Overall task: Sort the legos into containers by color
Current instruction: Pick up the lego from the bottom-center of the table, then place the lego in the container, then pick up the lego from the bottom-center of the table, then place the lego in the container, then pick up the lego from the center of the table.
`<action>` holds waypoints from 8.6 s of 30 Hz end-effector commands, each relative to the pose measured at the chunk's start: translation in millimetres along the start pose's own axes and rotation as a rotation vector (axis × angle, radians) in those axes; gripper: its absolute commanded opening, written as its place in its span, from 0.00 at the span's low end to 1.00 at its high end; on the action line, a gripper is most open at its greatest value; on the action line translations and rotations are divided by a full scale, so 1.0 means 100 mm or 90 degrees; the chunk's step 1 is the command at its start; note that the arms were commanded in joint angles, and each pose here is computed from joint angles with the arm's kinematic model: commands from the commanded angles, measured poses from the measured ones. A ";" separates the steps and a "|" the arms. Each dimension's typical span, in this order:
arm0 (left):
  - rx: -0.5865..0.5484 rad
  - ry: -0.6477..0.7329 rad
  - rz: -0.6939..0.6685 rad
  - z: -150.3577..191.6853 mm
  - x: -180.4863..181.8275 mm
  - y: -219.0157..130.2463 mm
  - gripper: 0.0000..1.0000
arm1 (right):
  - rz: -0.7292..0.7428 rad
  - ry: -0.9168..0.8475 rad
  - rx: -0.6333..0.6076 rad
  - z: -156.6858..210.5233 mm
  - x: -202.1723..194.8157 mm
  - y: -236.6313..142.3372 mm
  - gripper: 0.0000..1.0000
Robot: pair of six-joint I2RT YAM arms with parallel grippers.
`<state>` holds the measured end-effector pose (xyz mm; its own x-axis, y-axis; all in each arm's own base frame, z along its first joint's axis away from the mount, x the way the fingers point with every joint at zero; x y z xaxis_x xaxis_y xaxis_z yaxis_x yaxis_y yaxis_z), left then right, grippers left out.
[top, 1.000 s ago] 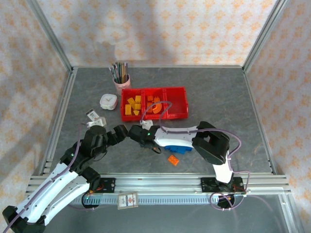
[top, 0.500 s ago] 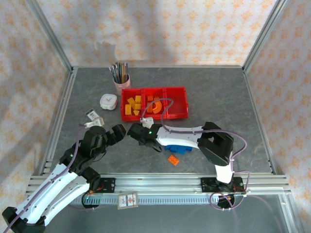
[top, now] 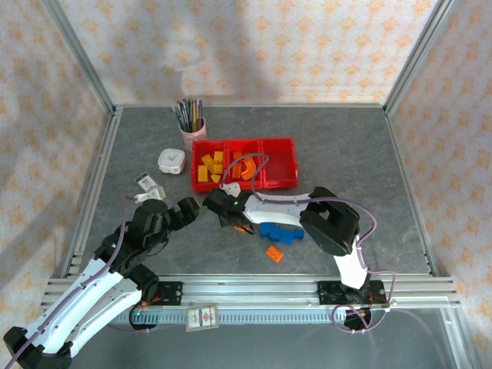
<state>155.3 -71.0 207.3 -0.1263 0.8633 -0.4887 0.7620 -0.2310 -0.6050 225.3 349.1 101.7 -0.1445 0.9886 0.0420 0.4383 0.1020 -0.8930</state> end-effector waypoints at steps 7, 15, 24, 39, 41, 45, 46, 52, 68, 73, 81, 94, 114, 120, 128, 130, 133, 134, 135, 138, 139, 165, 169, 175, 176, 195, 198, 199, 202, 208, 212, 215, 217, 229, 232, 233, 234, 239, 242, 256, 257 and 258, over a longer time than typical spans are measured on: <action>-0.009 0.002 -0.010 -0.04 -0.01 -0.02 0.99 | -0.003 -0.004 -0.010 -0.07 0.08 0.17 0.53; -0.011 0.000 -0.004 -0.05 -0.03 -0.02 0.99 | -0.014 -0.007 -0.021 -0.13 0.09 0.10 0.37; -0.021 0.007 0.008 -0.13 -0.12 -0.03 0.99 | -0.045 0.024 -0.088 -0.49 0.01 -0.38 0.34; -0.032 0.046 0.019 -0.36 -0.39 0.11 0.99 | -0.029 0.143 -0.188 -1.79 -0.53 -0.32 0.33; -0.032 0.047 0.018 -0.37 -0.41 0.13 0.99 | -0.014 0.143 -0.198 -1.92 -0.53 -0.23 0.33; -0.029 0.051 0.020 -0.38 -0.44 0.17 0.99 | -0.008 0.158 -0.203 -2.12 -0.56 -0.06 0.38; -0.030 0.052 0.019 -0.39 -0.44 0.17 0.99 | -0.010 0.160 -0.203 -2.16 -0.55 -0.03 0.40; -0.026 0.060 0.013 -0.40 -0.45 0.21 0.99 | -0.030 0.164 -0.211 -2.26 -0.54 -0.13 0.54; 0.002 0.082 0.050 -0.26 -0.49 0.20 0.99 | -0.082 0.151 -0.162 -1.24 -0.98 -0.81 0.66; 0.012 0.077 0.071 -0.12 -0.50 0.19 0.99 | -0.073 0.133 -0.128 -0.77 -1.12 -0.98 0.68; 0.025 0.065 0.104 0.14 -0.51 0.18 0.99 | -0.073 0.097 -0.046 0.03 -1.25 -1.11 0.71; 0.042 0.050 0.118 0.44 -0.50 0.19 0.99 | -0.061 0.048 0.063 1.00 -1.15 -0.92 0.75; 0.050 0.045 0.100 0.52 -0.44 0.24 0.99 | 0.057 -0.032 0.085 1.21 -1.11 -0.62 0.54; 0.047 0.043 0.099 0.51 -0.44 0.24 0.99 | 0.053 -0.037 0.082 1.19 -1.07 -0.62 0.45; 0.040 0.047 0.094 0.48 -0.45 0.22 0.99 | 0.026 -0.035 0.064 1.10 -0.98 -0.69 0.31; 0.032 0.046 0.093 0.44 -0.46 0.18 0.99 | 0.007 -0.030 0.054 1.04 -0.93 -0.77 0.30; 0.012 0.041 0.096 0.38 -0.47 0.12 0.99 | -0.024 -0.017 0.024 0.86 -0.83 -0.92 0.30; 0.002 0.039 0.094 0.34 -0.47 0.10 0.99 | -0.036 -0.011 0.013 0.79 -0.80 -0.97 0.30; -0.005 0.039 0.091 0.31 -0.47 0.07 0.99 | -0.050 -0.002 0.001 0.70 -0.77 -1.02 0.30; -0.031 0.041 0.075 0.21 -0.46 -0.02 0.99 | -0.087 0.025 -0.031 0.41 -0.71 -1.09 0.30; -0.039 0.043 0.072 0.18 -0.47 -0.05 0.99 | -0.094 0.033 -0.043 0.31 -0.69 -1.11 0.30; -0.086 0.069 0.036 -0.18 -0.58 -0.05 0.99 | 0.033 0.117 -0.191 -1.85 -0.59 -0.01 0.49; -0.076 0.074 0.043 -0.17 -0.58 -0.04 0.99 | 0.003 0.127 -0.208 -1.92 -0.58 -0.21 0.59; -0.068 0.078 0.065 -0.19 -0.65 -0.04 0.99 | -0.041 0.154 -0.243 -1.77 -0.78 -0.69 0.64; -0.065 0.083 0.068 -0.19 -0.67 -0.03 0.99 | -0.042 0.160 -0.246 -1.71 -0.84 -0.77 0.65; 0.031 0.187 0.187 0.13 -1.15 0.30 0.99 | 0.067 0.366 -0.147 -0.14 -1.91 -0.80 0.83; 0.045 0.195 0.191 0.21 -1.18 0.36 0.99 | 0.054 0.398 -0.125 -0.01 -1.92 -0.68 0.83; 0.051 0.198 0.192 0.23 -1.19 0.38 0.99 | 0.043 0.410 -0.123 0.02 -1.91 -0.65 0.83; 0.057 0.203 0.190 0.26 -1.21 0.42 0.99 | 0.006 0.443 -0.123 0.07 -1.88 -0.55 0.80; 0.059 0.207 0.181 0.29 -1.21 0.46 0.99 | 0.032 0.477 -0.124 0.09 -1.86 -0.38 0.75; 0.060 0.209 0.174 0.29 -1.20 0.47 0.99 | 0.012 0.485 -0.121 0.08 -1.81 -0.31 0.70; 0.058 0.209 0.171 0.28 -1.21 0.48 0.99 | 0.026 0.484 -0.117 0.08 -1.80 -0.25 0.65; 0.060 0.210 0.169 0.28 -1.20 0.48 0.99 | 0.028 0.483 -0.114 0.09 -1.80 -0.22 0.62; 0.058 0.212 0.164 0.28 -1.21 0.48 0.99 | 0.057 0.462 -0.087 0.19 -1.82 -0.09 0.56; 0.057 0.212 0.163 0.27 -1.21 0.49 0.99 | 0.061 0.458 -0.085 0.20 -1.82 -0.07 0.55; 0.057 0.212 0.163 0.27 -1.21 0.49 0.99 | 0.061 0.457 -0.086 0.19 -1.82 -0.07 0.54; 0.057 0.212 0.163 0.27 -1.21 0.49 0.99 | 0.059 0.455 -0.087 0.19 -1.81 -0.07 0.53; 0.055 0.214 0.161 0.26 -1.22 0.48 0.99 | 0.057 0.448 -0.086 0.17 -1.80 -0.06 0.46; 0.051 0.214 0.163 0.24 -1.23 0.46 0.99 | 0.054 0.445 -0.091 0.15 -1.80 -0.08 0.42; 0.005 0.186 0.148 0.07 -1.25 0.38 0.99 | 0.000 0.376 -0.197 -0.40 -1.71 -0.67 0.33; 0.003 0.181 0.144 0.04 -1.24 0.39 0.99 | 0.001 0.370 -0.214 -0.48 -1.70 -0.71 0.33; 0.000 0.176 0.139 0.02 -1.24 0.39 0.99 | 0.000 0.362 -0.226 -0.55 -1.68 -0.75 0.33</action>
<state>193.4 -193.3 224.5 0.2453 0.8761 -0.4150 0.7055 -0.4549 -0.5435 253.7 181.8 159.0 0.3473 0.8581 0.3781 0.6515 0.0692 -0.7555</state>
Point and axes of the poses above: each hand's point on the last joint's axis, 136 mm out from that joint toward the fingers, its own y axis out along the fingers, its own x axis along the line the jaws close on, z = x × y, the point moved 8 cm from there along -y, back along the fingers, and after that the axes turned 8 degrees about y, right-handed, at the moved point
